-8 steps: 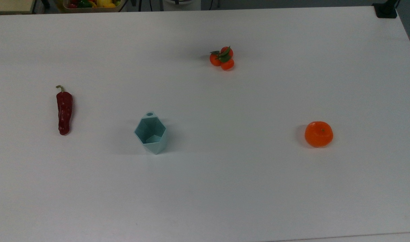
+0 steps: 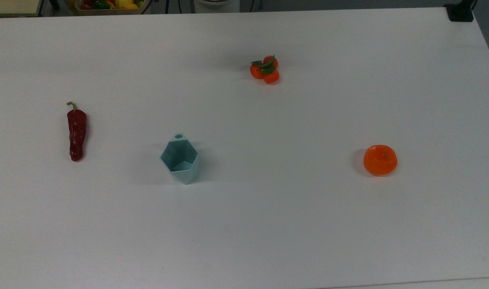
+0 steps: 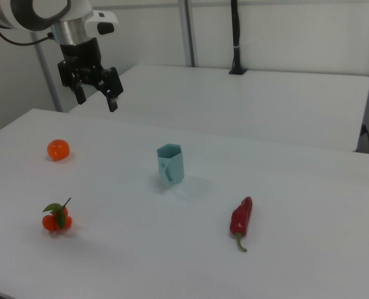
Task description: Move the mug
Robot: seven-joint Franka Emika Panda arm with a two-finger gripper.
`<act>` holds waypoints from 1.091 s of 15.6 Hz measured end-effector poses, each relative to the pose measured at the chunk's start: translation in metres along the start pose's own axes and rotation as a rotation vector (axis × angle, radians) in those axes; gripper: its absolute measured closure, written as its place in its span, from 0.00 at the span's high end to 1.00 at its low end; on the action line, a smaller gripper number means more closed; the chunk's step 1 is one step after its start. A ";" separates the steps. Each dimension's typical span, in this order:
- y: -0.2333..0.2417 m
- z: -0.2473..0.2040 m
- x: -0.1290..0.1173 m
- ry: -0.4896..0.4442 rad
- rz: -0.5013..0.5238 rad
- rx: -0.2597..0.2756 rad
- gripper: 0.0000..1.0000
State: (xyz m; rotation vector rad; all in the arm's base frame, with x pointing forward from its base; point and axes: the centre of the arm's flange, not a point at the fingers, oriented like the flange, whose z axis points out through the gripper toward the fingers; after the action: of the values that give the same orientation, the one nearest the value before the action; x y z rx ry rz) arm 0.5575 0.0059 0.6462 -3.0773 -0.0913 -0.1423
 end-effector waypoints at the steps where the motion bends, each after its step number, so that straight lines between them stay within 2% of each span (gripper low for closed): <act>1: 0.002 -0.001 -0.001 0.001 0.000 0.000 1.00; 13: 0.004 0.008 -0.001 -0.013 -0.022 0.001 1.00; 17: 0.015 0.013 0.012 0.050 -0.060 -0.008 1.00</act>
State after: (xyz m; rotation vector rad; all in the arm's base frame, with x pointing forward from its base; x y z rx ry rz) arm 0.5718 -0.0079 0.6341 -3.0777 -0.1808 -0.2230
